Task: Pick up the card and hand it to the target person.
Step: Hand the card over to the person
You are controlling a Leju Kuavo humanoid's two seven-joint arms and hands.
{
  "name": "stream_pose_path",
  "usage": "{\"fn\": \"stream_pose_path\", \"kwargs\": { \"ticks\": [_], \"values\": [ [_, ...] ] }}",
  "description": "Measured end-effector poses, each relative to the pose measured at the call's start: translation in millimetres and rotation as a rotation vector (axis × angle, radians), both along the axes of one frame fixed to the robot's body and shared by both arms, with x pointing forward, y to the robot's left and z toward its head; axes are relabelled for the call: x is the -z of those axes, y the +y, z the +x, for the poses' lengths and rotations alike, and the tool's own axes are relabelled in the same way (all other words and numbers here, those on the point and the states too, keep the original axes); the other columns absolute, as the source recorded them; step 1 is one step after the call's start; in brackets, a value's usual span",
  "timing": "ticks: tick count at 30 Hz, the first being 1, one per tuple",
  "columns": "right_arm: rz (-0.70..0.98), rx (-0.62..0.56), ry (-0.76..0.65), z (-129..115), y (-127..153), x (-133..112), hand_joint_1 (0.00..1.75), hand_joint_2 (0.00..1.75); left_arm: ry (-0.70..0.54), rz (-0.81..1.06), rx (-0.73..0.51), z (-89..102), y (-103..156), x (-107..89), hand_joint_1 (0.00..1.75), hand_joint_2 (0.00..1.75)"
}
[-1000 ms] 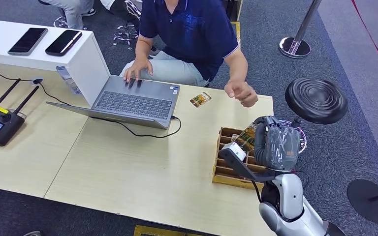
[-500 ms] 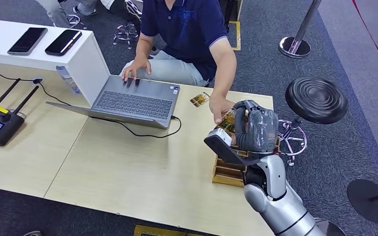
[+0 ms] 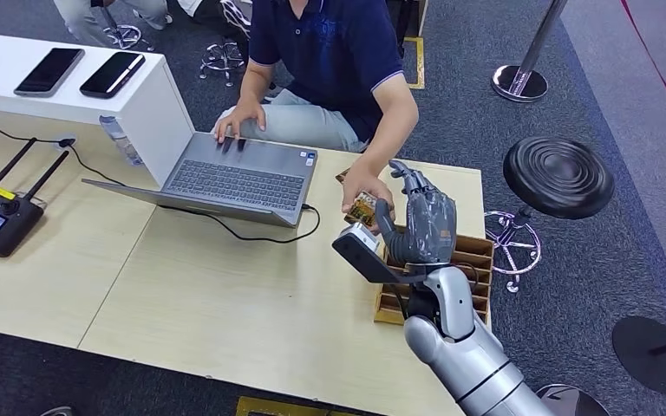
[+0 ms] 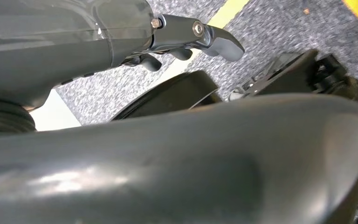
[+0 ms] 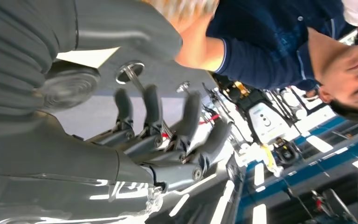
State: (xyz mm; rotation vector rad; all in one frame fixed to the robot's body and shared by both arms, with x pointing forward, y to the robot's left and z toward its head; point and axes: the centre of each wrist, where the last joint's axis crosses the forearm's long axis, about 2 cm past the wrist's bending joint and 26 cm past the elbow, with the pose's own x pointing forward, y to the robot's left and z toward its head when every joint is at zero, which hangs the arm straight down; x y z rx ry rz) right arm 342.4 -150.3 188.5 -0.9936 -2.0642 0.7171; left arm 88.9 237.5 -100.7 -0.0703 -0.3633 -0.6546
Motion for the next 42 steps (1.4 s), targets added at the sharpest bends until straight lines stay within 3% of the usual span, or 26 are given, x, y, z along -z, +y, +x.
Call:
{"fn": "stream_pose_path", "kwargs": {
  "ticks": [6,13,20,31,42],
  "values": [
    [0.114,0.032,0.088,-11,-18,9,0.0,1.75,-0.004,0.001,-0.02,-9.0,2,2.0,0.0,0.0],
    [0.424,-0.015,0.25,-32,-55,20,0.0,1.75,-0.022,-0.009,-0.063,-16.8,4,3.6,0.0,0.0],
    [0.702,-0.198,0.509,-61,-99,39,0.0,1.75,-0.014,-0.009,-0.103,-21.3,11,4.9,0.0,0.0],
    [0.617,-0.256,0.58,-95,-142,34,0.0,1.75,-0.012,0.007,-0.132,-21.6,22,5.8,0.0,0.0],
    [0.688,-0.407,0.663,-109,-165,18,0.0,1.75,-0.03,0.003,-0.132,-21.4,26,5.9,0.0,0.0]
  ]
}}
